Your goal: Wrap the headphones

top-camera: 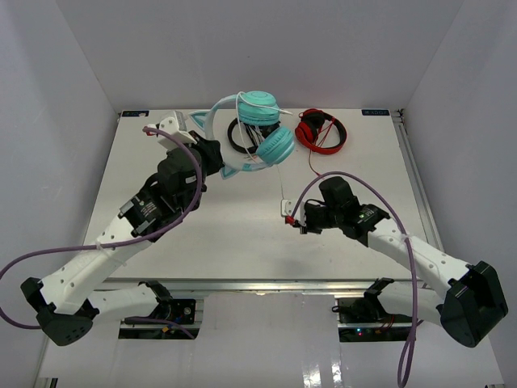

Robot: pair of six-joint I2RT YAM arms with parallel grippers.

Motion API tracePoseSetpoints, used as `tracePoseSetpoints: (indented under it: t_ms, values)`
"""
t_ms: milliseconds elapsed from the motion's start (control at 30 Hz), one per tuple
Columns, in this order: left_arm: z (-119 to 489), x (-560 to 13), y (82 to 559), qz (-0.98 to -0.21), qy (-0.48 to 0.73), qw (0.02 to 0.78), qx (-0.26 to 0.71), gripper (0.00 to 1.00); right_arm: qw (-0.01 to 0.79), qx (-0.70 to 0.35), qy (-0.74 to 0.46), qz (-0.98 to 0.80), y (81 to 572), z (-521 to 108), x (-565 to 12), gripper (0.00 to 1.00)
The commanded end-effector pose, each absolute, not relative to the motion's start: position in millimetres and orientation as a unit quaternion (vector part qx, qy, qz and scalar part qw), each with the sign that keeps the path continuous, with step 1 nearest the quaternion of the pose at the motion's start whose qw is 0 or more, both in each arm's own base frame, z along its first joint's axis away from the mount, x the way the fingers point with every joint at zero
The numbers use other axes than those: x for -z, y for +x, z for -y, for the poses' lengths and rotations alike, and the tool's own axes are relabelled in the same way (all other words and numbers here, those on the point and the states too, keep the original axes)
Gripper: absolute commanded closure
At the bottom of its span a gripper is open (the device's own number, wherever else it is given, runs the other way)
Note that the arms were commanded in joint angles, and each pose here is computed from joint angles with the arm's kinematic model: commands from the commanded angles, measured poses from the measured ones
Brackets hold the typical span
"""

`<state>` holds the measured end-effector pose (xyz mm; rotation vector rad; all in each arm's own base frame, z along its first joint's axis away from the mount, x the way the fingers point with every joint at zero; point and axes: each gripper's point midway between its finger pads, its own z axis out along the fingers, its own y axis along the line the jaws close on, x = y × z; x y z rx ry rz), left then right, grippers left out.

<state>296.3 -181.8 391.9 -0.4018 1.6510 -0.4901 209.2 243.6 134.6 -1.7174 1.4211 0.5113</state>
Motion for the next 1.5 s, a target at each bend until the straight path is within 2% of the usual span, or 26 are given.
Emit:
tracePoseSetpoints:
  t_ms: [0, 333, 833, 1100, 1467]
  values:
    - [172, -431, 309, -0.658, -0.244, 0.672, 0.235, 1.0, 0.426, -0.144, -0.684, -0.574, 224, -232, -160, 0.92]
    - [180, -402, 361, -0.678, -0.231, 0.682, 0.148, 1.0, 0.444, 0.005, -0.676, -0.588, 259, -200, -216, 0.92]
    - [231, -321, 446, -0.745, -0.186, 0.631, 0.114, 1.0, 0.457, 0.097, -0.69, -0.553, 274, -205, -246, 0.92]
    - [256, -269, 444, -0.789, -0.129, 0.586, 0.129, 1.0, 0.478, 0.191, -0.664, -0.543, 304, -196, -282, 0.92]
    - [271, -206, 414, -0.841, -0.058, 0.516, 0.155, 1.0, 0.448, 0.256, -0.674, -0.528, 312, -176, -273, 0.92]
